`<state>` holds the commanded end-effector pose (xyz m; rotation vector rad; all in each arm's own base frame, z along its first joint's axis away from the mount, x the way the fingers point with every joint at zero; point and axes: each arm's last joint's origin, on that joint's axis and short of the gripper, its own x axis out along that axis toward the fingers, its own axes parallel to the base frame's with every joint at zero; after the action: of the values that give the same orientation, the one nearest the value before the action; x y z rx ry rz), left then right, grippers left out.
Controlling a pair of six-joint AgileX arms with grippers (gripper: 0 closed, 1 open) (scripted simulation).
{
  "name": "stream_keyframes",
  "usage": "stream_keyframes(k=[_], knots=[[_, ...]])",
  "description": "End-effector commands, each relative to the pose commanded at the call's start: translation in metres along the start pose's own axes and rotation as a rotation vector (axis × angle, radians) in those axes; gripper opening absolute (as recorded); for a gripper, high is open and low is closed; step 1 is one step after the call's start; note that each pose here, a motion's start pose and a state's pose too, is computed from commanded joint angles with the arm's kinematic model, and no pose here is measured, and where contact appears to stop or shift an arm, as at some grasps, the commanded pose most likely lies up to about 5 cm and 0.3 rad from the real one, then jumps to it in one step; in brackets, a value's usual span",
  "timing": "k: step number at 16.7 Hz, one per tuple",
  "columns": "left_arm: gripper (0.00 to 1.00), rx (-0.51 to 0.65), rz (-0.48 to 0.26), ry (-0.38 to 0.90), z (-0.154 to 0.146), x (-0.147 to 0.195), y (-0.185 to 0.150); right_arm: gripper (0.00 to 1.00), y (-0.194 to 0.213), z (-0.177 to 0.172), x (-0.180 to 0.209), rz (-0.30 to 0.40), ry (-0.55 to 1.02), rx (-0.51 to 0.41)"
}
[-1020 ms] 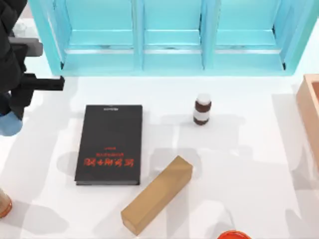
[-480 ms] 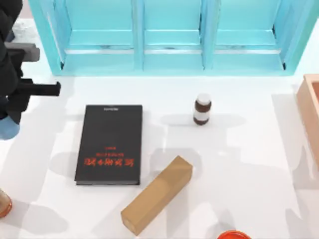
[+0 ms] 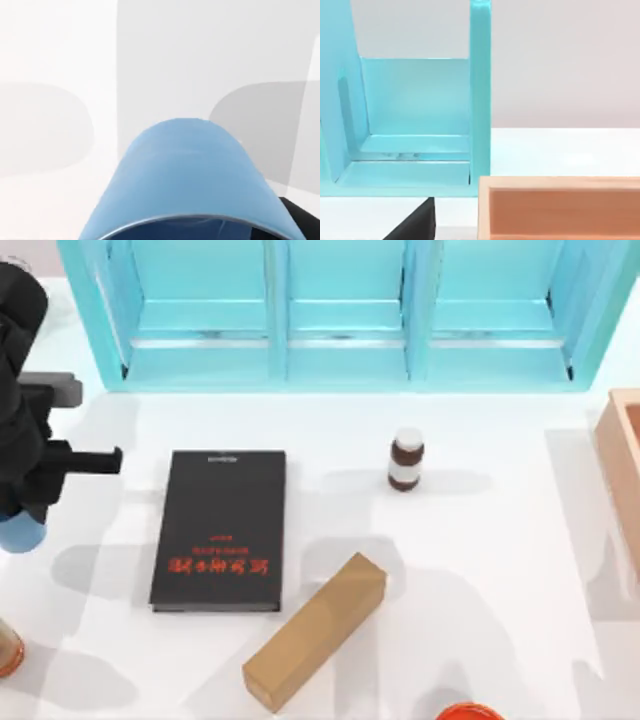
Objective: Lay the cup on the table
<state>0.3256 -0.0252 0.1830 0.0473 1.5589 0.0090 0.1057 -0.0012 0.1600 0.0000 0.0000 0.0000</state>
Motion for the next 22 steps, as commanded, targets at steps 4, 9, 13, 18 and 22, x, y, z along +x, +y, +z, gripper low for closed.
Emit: stream_keyframes(k=[4,9,13,18,22], knots=[[0.0,-0.004,0.002,-0.001,-0.0007,0.0028,0.0014,1.0,0.0,0.0,0.0,0.0,0.0,0.0],[0.3,-0.004,0.002,-0.001,-0.0007,0.0028,0.0014,1.0,0.0,0.0,0.0,0.0,0.0,0.0],[0.6,-0.004,0.002,-0.001,-0.0007,0.0028,0.0014,1.0,0.0,0.0,0.0,0.0,0.0,0.0],[0.98,-0.004,0.002,-0.001,-0.0007,0.0028,0.0014,1.0,0.0,0.0,0.0,0.0,0.0,0.0],[1.0,-0.004,0.002,-0.001,-0.0007,0.0028,0.0014,1.0,0.0,0.0,0.0,0.0,0.0,0.0]])
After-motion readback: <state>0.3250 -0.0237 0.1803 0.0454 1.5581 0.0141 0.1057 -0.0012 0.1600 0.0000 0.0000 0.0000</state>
